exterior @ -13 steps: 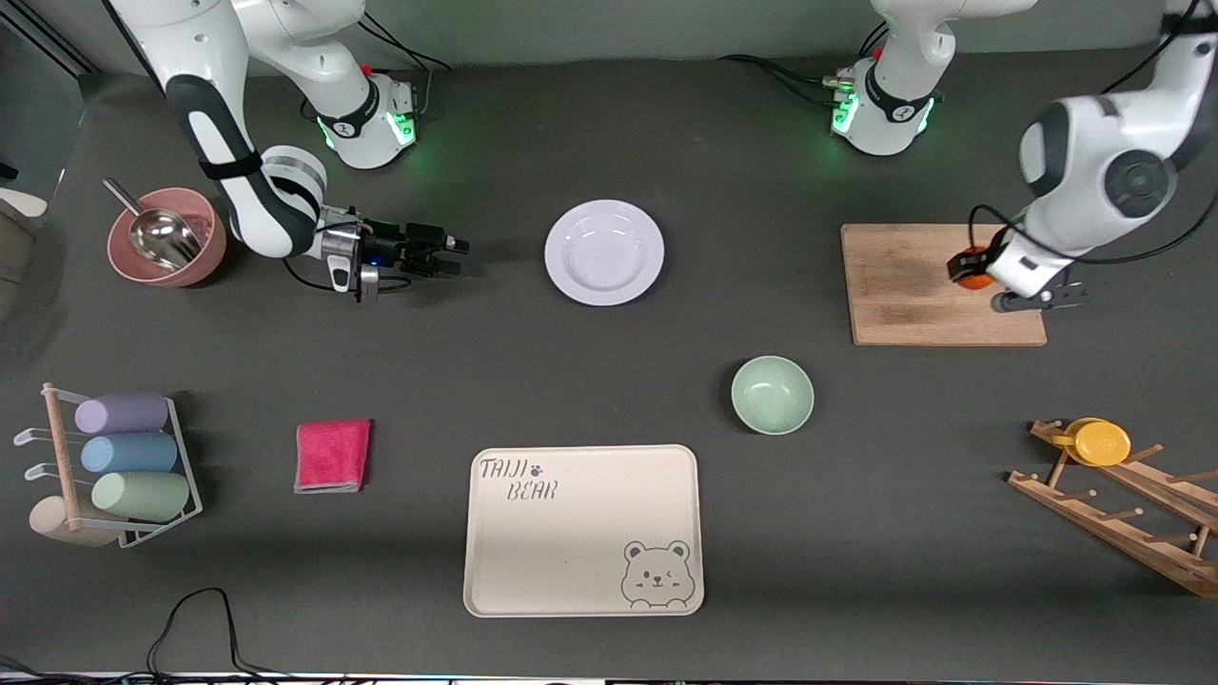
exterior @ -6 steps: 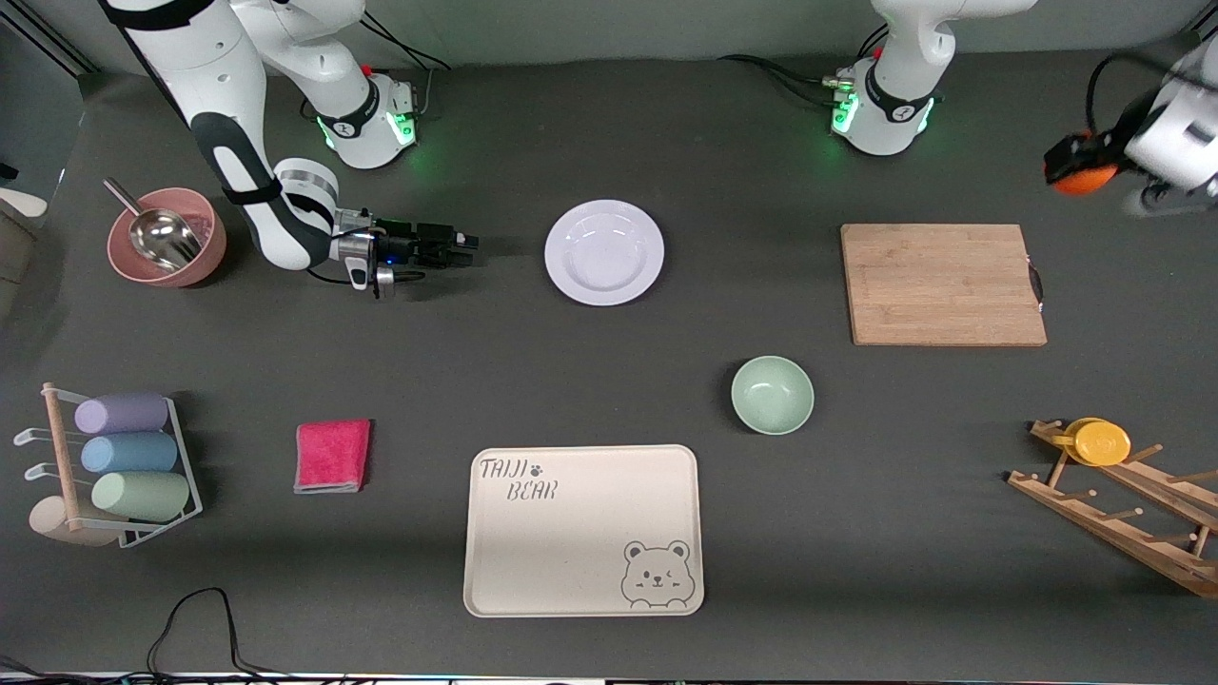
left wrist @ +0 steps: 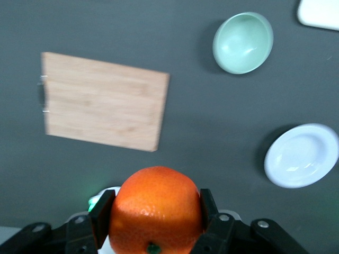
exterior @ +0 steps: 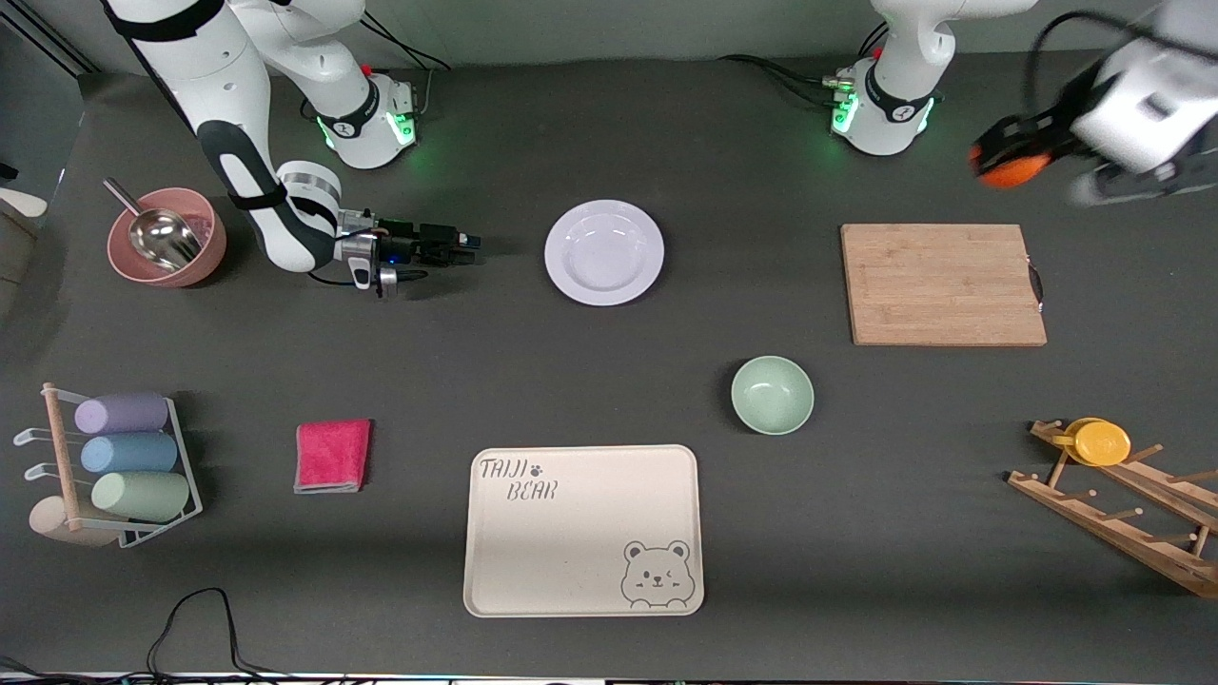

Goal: Place orange and plate with both arms
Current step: 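Carry the orange over the white plate with the left gripper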

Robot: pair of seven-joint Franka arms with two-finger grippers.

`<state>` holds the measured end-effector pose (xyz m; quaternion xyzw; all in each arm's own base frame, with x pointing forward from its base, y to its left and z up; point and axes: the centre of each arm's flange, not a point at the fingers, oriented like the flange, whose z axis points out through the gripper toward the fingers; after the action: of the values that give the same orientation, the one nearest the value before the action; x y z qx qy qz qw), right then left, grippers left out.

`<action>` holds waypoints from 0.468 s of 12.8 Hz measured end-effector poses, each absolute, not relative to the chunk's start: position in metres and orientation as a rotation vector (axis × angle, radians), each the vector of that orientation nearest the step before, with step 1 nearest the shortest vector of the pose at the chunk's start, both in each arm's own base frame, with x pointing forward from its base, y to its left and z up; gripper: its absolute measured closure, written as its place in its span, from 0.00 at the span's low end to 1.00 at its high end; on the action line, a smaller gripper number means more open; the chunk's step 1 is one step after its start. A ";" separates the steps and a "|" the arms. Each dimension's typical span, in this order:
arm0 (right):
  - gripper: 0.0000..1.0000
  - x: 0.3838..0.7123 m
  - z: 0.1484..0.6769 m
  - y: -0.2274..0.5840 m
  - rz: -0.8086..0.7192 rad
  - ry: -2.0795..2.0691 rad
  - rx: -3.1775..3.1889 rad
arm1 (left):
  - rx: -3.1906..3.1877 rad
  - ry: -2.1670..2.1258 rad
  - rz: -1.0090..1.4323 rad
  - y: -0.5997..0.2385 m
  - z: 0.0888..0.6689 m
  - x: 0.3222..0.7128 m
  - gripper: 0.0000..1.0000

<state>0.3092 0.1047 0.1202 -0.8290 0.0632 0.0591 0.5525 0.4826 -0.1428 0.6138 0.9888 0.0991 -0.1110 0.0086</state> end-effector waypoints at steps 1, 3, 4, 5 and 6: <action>0.31 0.309 0.120 0.105 0.137 0.144 -1.961 | 3.092 0.361 -0.329 -0.193 0.597 0.489 0.30; 0.49 0.309 0.120 0.105 0.125 0.123 -1.962 | 3.062 0.460 -0.304 -0.284 0.560 0.490 0.30; 0.49 0.308 0.119 0.105 0.117 0.108 -1.963 | 3.036 0.514 -0.303 -0.322 0.542 0.486 0.30; 0.50 0.307 0.117 0.105 0.105 0.088 -1.965 | 3.011 0.562 -0.303 -0.357 0.524 0.481 0.30; 0.54 0.306 0.115 0.104 0.096 0.070 -1.967 | 2.994 0.593 -0.298 -0.390 0.503 0.475 0.30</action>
<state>0.3059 0.1043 0.1152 -0.8319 0.0295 0.0407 0.5527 0.4746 -0.3897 0.5030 0.9756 0.1933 -0.0971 0.0373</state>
